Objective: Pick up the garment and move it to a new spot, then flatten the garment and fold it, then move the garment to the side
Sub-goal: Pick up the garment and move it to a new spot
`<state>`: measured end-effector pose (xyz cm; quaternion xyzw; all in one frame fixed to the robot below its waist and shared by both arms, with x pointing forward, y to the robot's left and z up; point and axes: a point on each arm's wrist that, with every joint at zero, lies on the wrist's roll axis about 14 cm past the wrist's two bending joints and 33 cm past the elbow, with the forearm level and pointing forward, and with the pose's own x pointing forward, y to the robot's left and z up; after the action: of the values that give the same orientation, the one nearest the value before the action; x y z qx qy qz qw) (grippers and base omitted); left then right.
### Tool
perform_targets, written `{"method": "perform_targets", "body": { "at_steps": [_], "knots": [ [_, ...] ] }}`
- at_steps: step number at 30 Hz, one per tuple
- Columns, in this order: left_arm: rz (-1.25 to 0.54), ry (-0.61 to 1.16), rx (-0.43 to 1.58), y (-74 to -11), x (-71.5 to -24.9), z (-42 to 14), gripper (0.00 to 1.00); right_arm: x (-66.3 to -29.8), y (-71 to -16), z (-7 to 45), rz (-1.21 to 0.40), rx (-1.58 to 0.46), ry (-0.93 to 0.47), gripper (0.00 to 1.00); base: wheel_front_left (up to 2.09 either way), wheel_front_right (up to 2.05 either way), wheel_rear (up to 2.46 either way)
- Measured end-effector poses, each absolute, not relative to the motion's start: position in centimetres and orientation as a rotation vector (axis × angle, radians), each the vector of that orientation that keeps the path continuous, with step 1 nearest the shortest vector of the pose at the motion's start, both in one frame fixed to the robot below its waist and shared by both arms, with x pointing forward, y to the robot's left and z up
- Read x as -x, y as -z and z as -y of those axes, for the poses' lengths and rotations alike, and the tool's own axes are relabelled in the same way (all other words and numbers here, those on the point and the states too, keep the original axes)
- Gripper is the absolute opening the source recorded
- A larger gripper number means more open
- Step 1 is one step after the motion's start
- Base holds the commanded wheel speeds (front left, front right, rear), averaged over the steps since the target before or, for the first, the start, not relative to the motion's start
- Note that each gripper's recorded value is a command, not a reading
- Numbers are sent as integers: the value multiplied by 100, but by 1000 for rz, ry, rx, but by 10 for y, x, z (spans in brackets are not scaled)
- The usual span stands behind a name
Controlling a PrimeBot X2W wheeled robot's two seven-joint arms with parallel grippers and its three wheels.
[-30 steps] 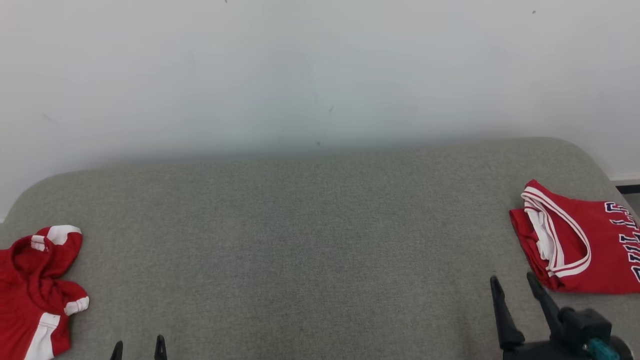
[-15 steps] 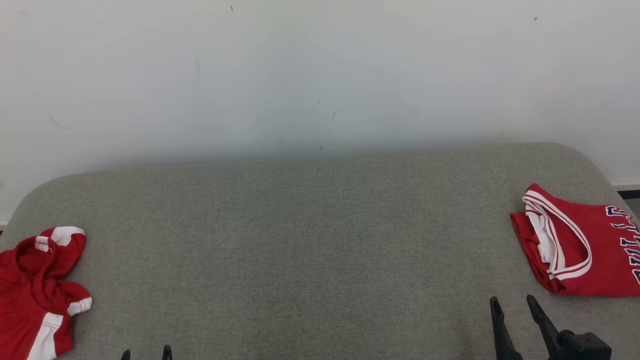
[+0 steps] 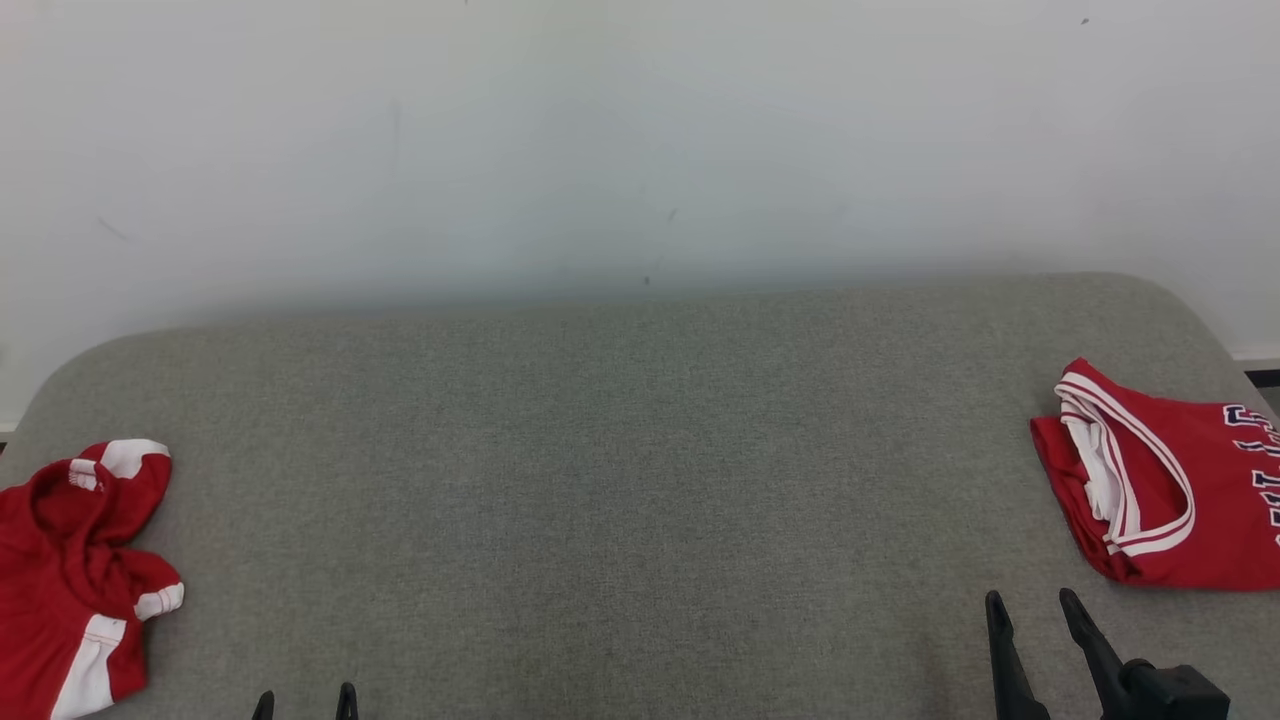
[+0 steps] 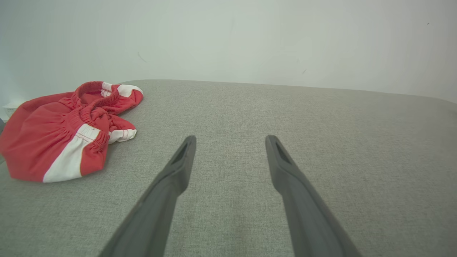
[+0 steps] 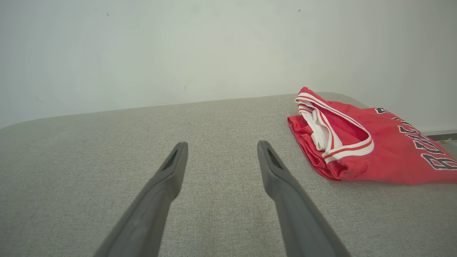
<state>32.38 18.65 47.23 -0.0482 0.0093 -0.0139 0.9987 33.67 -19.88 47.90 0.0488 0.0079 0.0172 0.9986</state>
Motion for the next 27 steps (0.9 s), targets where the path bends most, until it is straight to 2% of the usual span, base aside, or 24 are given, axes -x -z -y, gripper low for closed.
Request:
{"method": "perform_targets", "body": {
  "at_steps": [15, 27],
  "knots": [
    [-10, -9, 94, -474, -322, -198, 100, -345, -479, 189, -24, -86, -73, 100, 0, 0, 0],
    [21, -163, 98, -480, -292, -241, 100, -361, -483, 136, -19, -93, -227, 100, 0, 0, 0]
  ]
}}
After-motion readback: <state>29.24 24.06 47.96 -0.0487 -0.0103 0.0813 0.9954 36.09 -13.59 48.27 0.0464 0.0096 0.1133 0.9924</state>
